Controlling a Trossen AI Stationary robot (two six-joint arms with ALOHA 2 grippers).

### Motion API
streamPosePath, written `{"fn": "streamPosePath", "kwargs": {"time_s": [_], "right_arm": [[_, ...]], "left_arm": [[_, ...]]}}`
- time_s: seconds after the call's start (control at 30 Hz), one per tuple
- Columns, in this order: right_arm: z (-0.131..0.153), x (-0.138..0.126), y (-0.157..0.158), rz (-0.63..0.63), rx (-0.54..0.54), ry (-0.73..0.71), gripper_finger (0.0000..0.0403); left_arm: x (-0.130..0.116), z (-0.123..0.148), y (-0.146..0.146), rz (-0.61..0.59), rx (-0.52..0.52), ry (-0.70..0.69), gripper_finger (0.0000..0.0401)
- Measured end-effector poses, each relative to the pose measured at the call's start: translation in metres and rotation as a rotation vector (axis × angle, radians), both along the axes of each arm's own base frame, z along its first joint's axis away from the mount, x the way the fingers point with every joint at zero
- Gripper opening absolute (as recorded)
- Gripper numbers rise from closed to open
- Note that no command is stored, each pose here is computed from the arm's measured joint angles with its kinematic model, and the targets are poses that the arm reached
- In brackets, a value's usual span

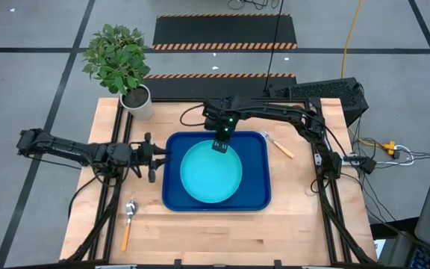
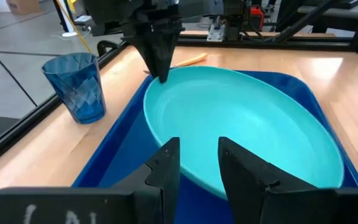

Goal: Pick and place plate/cup/fork/spoon on tray
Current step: Put the blue plate on the blue serving tray

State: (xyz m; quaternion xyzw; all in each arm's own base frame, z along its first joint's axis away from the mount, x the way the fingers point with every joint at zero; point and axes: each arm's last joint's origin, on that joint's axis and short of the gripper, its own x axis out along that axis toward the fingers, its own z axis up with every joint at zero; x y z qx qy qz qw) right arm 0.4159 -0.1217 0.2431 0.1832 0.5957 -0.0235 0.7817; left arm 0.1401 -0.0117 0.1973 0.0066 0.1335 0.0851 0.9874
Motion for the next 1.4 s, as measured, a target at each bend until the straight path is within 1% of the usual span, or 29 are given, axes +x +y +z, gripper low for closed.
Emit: {"fn": "streamPosePath", "kwargs": {"time_s": [0.17, 0.3, 0.4, 0.5, 0.57, 0.77, 0.97, 1.23, 1.3, 1.4], "right_arm": [[-0.007, -0.004, 0.001, -0.1, 0.041, 0.065, 0.0], [-0.029, -0.009, 0.004, -0.193, 0.077, 0.132, 0.0], [-0.049, -0.014, 0.006, -0.236, 0.102, 0.18, 0.0], [-0.063, -0.022, 0.008, -0.272, 0.12, 0.243, 0.0], [-0.064, -0.026, 0.009, -0.293, 0.125, 0.254, 0.0], [-0.055, -0.027, 0.008, -0.339, 0.121, 0.191, 0.0], [-0.053, -0.025, 0.006, -0.325, 0.113, 0.16, 0.0], [-0.055, -0.028, -0.002, -0.318, 0.052, 0.171, 0.0001], [-0.055, -0.028, -0.003, -0.302, 0.045, 0.165, 0.0006], [-0.055, -0.028, -0.002, -0.293, 0.044, 0.164, 0.0025]], "left_arm": [[0.0, 0.0, -0.002, -0.015, -0.001, 0.0, 0.0113], [0.0, 0.001, -0.003, -0.018, -0.013, -0.017, 0.0113], [0.0, 0.003, -0.004, -0.018, -0.015, -0.032, 0.0113], [0.0, 0.003, -0.004, -0.018, -0.015, -0.035, 0.0113], [0.0, 0.003, -0.004, -0.019, -0.015, -0.034, 0.0113], [0.0, 0.003, -0.007, -0.04, -0.015, -0.034, 0.0113], [0.0, 0.003, -0.01, -0.064, -0.024, -0.035, 0.0113], [-0.001, 0.003, -0.015, -0.091, -0.026, -0.034, 0.0113], [-0.001, 0.003, -0.015, -0.094, -0.026, -0.034, 0.0113], [-0.002, 0.003, -0.016, -0.101, -0.027, -0.034, 0.0113]]}}
